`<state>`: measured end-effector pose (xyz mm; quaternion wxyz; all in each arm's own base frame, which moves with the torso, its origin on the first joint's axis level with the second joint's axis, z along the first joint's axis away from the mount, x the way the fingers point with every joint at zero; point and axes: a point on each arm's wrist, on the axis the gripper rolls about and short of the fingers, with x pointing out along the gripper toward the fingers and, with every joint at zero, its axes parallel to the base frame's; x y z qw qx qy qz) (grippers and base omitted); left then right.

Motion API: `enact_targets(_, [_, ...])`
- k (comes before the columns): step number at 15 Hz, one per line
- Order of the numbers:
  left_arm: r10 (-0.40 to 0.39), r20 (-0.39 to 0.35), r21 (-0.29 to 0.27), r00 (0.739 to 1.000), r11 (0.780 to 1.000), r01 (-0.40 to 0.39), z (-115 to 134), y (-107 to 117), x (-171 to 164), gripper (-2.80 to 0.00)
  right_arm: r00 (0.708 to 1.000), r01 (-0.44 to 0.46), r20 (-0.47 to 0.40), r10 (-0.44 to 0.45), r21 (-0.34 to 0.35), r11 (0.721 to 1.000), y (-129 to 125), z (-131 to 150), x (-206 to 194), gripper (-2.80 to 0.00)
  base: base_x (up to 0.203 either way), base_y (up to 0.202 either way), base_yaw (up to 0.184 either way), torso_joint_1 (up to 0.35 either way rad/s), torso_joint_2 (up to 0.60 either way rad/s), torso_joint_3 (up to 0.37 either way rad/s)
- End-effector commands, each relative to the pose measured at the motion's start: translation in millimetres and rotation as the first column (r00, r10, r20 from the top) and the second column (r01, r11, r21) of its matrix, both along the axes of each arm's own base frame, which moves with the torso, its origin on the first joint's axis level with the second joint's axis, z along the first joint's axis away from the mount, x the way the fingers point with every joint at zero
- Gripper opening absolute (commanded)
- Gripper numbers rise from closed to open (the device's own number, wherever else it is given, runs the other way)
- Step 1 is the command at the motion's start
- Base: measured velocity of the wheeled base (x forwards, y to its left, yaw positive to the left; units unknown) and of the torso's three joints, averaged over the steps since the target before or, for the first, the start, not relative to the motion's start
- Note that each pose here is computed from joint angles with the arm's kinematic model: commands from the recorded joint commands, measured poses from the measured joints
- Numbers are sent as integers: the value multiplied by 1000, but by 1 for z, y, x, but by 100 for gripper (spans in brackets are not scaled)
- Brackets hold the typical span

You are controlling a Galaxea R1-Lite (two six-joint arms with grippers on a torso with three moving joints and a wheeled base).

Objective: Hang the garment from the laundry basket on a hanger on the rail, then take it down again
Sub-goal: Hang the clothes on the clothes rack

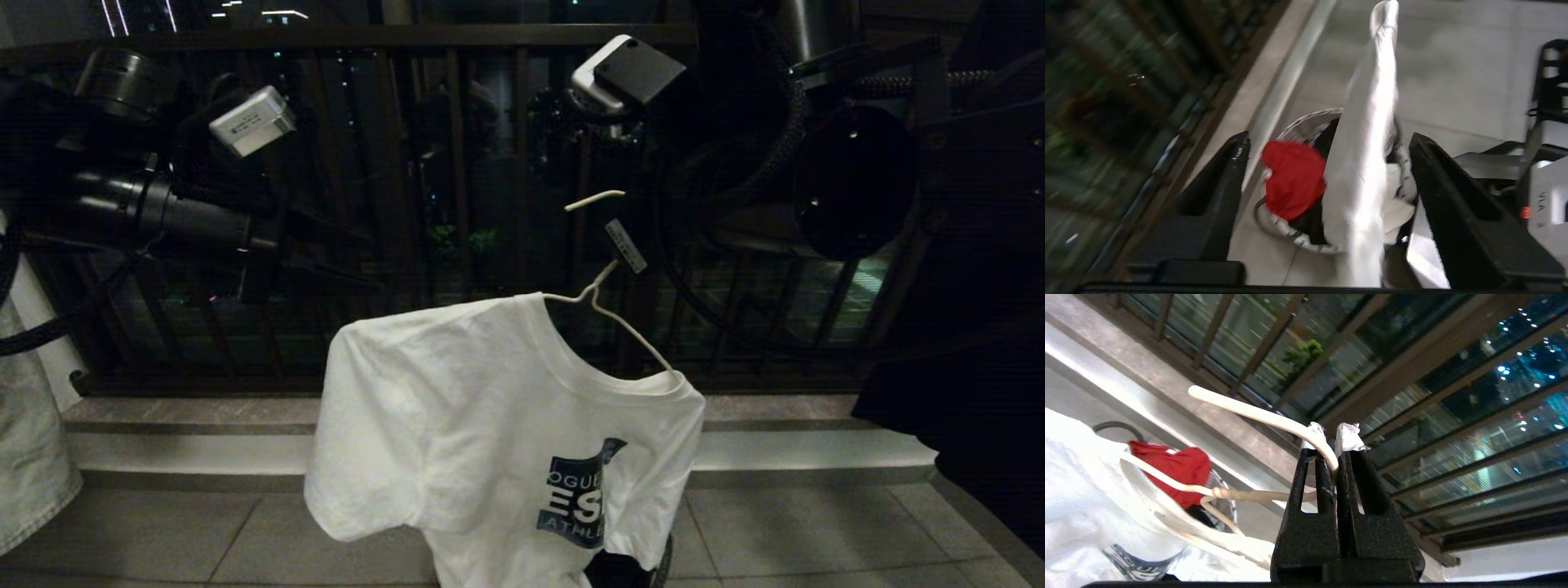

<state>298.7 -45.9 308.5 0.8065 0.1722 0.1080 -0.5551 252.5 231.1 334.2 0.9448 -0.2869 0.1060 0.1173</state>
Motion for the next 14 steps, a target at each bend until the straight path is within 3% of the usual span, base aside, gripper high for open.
enact_targets(1, [-61, -58, -29, 996, 998, 60, -18, -10, 21, 0, 1000, -10, 3, 10, 9, 1000, -2, 3, -2, -280, 0, 0, 0, 0, 0, 0])
enact_targets(3, [-123, -84, -75, 989, 990, 117, -22, -17, 25, 0, 999, -38, -2, 38, 20, 999, -3, 3, -2, -280, 0, 0, 0, 0, 0, 0])
enact_targets(8, [-183, -119, -76, 976, 982, 175, -29, -41, 25, 0, 999, -54, -7, 54, 41, 998, -2, 4, -1, -280, 0, 0, 0, 0, 0, 0])
enact_targets(14, [-136, -185, 17, 973, 990, 142, -48, -62, 30, 0, 998, -54, -10, 55, 42, 998, -2, 3, 0, -280, 0, 0, 0, 0, 0, 0])
